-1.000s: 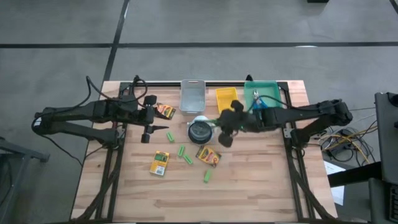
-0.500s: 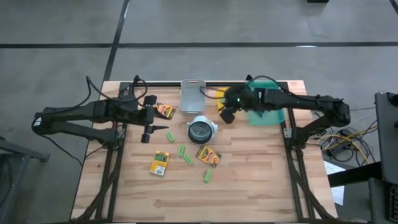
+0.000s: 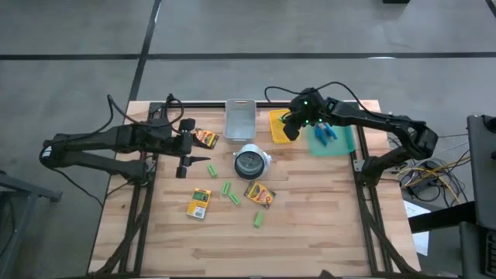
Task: Pick & Place School Supplies
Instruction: Put the green eraser into the yellow bin
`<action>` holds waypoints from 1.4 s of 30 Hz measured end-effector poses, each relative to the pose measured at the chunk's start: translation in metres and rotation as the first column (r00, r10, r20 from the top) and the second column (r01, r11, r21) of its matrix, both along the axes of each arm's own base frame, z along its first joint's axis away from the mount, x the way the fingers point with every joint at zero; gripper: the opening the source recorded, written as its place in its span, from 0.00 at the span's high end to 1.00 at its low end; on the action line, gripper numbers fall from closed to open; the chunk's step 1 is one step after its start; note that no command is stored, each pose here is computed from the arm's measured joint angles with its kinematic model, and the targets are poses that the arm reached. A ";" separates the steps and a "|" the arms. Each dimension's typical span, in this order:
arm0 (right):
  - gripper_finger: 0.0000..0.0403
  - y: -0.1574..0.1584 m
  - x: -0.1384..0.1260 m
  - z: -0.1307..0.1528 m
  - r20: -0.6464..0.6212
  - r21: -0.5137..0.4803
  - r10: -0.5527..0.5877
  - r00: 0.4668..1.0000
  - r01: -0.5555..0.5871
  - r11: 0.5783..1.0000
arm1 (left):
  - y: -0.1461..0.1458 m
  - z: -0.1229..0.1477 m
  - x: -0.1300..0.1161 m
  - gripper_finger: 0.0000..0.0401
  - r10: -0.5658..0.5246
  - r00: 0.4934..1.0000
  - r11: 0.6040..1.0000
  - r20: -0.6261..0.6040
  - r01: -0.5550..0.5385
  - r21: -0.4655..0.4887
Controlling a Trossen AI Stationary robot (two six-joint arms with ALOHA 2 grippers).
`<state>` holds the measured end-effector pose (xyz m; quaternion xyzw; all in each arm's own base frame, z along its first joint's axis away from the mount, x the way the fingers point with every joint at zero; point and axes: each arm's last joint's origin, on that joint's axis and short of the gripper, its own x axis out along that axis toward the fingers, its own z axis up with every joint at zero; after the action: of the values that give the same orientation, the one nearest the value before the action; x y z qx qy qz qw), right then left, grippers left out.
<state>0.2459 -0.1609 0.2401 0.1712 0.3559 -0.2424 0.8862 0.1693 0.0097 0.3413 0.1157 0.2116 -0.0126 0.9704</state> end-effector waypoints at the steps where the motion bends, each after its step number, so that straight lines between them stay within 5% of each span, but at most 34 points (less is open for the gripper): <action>1: 0.83 -0.002 -0.003 -0.004 0.001 0.006 -0.003 1.000 0.003 1.000 | 0.000 0.000 0.000 0.60 0.000 1.000 1.000 0.000 0.000 0.000; 16: 0.83 -0.009 -0.011 -0.057 -0.008 0.006 -0.016 1.000 0.016 1.000 | 0.000 0.000 0.000 0.60 0.000 1.000 1.000 0.000 0.000 0.000; 42: 0.77 -0.017 0.001 -0.093 -0.087 0.073 -0.003 0.996 0.009 0.997 | 0.000 0.000 0.000 0.60 0.000 1.000 1.000 0.000 0.000 0.000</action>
<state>0.2471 -0.1784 0.1472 0.1941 0.4020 -0.2392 0.8623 0.1693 0.0097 0.3413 0.1157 0.2116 -0.0126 0.9704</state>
